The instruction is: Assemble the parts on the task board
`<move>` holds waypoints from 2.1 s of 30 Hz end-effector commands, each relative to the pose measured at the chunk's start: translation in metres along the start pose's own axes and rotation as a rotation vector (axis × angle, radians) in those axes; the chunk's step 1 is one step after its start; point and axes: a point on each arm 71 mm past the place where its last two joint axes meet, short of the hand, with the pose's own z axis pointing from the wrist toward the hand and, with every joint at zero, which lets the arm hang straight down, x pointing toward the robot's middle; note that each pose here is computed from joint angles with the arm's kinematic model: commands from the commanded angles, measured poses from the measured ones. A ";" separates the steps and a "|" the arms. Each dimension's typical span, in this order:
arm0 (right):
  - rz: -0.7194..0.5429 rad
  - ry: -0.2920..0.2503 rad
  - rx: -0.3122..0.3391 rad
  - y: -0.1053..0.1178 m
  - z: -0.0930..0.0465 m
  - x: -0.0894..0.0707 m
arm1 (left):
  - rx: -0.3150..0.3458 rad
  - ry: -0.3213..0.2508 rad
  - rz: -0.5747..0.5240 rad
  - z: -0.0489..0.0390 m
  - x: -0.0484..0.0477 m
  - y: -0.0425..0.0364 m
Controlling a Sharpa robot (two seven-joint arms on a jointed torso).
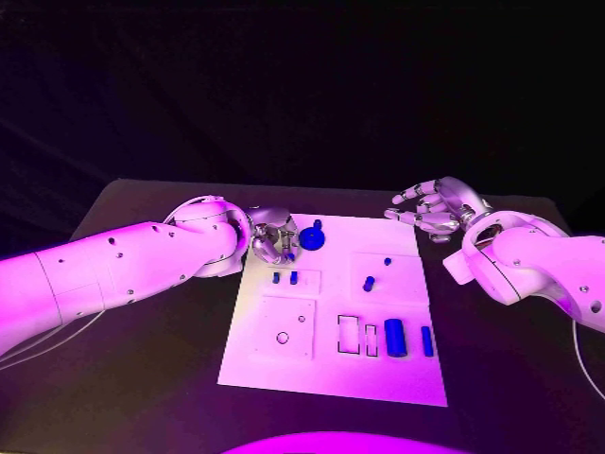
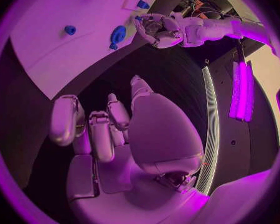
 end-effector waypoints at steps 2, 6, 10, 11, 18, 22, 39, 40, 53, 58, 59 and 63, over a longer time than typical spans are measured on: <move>-0.003 0.005 -0.013 0.001 0.000 0.001 | -0.013 0.015 0.011 0.0002 0.0020 0.0011; -0.003 0.005 -0.013 0.001 0.000 0.001 | -0.013 0.004 0.011 0.0002 0.0013 0.0011; -0.003 0.006 -0.013 0.001 0.000 0.001 | -0.016 -0.006 0.010 0.0001 0.0007 0.0013; -0.003 0.006 -0.013 0.001 0.000 0.001 | -0.016 -0.008 0.010 0.0001 0.0005 0.0013; -0.003 0.006 -0.014 0.001 0.000 0.001 | -0.029 -0.022 0.010 0.0003 -0.0005 0.0025; -0.003 0.006 -0.013 0.001 0.000 0.001 | -0.036 -0.024 0.009 0.0004 -0.0007 0.0035; -0.003 0.005 -0.013 0.001 0.000 0.000 | -0.003 0.037 -0.014 0.0025 0.0072 -0.0005; -0.003 0.005 -0.013 0.001 0.000 0.000 | 0.000 0.042 -0.012 0.0025 0.0080 -0.0009; -0.003 0.005 -0.014 0.001 -0.001 0.001 | -0.010 0.050 0.001 0.0023 0.0096 0.0028; -0.003 0.005 -0.014 0.001 -0.001 0.001 | -0.012 0.048 0.000 0.0023 0.0094 0.0036; -0.003 0.005 -0.014 0.001 -0.001 0.001 | -0.012 0.048 0.000 0.0023 0.0093 0.0037; -0.004 0.004 -0.014 0.001 0.000 0.001 | -0.013 0.048 -0.003 0.0023 0.0093 0.0040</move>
